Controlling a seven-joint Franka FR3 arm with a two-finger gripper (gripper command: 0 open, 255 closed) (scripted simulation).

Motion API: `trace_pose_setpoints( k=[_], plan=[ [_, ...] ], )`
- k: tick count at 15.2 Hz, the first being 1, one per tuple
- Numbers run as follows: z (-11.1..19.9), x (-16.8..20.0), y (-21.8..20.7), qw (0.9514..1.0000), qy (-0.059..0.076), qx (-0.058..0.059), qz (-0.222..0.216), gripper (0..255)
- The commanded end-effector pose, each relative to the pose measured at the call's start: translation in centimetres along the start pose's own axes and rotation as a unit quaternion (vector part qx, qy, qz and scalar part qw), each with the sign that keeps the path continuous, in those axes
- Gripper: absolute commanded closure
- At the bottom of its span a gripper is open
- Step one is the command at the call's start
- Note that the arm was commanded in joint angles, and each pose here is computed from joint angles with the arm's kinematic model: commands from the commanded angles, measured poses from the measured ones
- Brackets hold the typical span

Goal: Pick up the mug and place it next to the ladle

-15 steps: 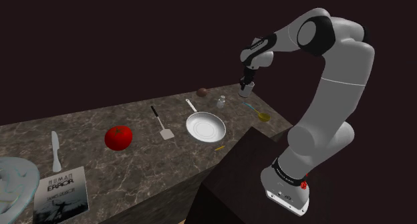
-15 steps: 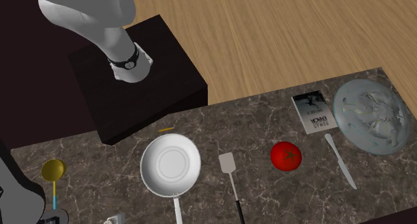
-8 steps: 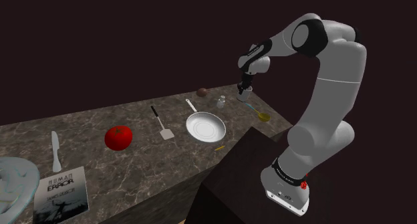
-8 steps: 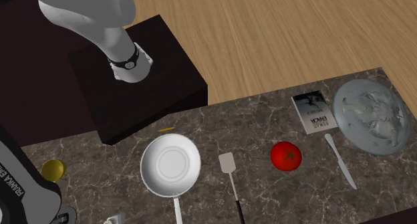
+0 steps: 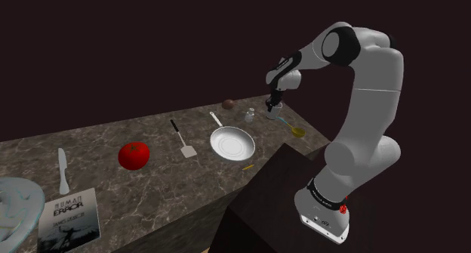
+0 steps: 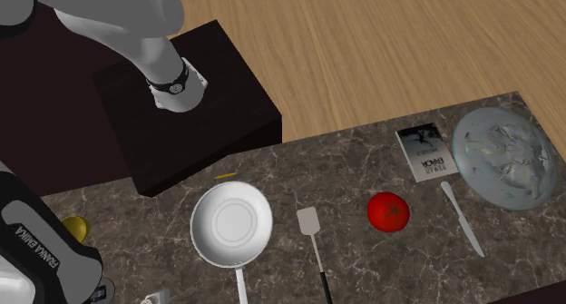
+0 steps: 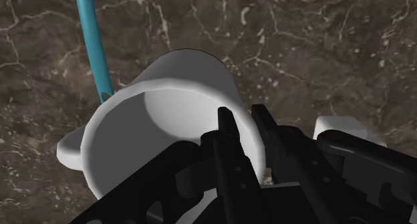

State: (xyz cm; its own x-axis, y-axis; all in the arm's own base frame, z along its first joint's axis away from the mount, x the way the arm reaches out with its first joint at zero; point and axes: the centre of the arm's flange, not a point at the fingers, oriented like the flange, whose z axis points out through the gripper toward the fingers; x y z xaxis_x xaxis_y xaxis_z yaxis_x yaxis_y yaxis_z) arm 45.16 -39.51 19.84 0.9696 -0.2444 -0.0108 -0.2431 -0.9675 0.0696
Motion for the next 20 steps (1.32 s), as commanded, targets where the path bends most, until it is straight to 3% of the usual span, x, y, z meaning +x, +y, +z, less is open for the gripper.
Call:
trace_pose_setpoints(
  k=[1, 5, 12, 13, 18, 20],
  plan=[
    [1.1, 0.0, -0.1, 1.0000, 0.000, 0.000, 0.000, 255],
    [3.1, 0.0, -0.2, 1.0000, 0.000, 0.000, 0.000, 255],
    [3.1, 0.0, -0.2, 1.0000, 0.000, 0.000, 0.000, 255],
    [3.1, 0.0, -0.2, 1.0000, 0.000, 0.000, 0.000, 0],
    [3.1, 0.0, -0.2, 1.0000, 0.000, 0.000, 0.000, 0],
    [0.4, 0.0, -0.2, 1.0000, 0.000, 0.000, 0.000, 0]
  ],
)
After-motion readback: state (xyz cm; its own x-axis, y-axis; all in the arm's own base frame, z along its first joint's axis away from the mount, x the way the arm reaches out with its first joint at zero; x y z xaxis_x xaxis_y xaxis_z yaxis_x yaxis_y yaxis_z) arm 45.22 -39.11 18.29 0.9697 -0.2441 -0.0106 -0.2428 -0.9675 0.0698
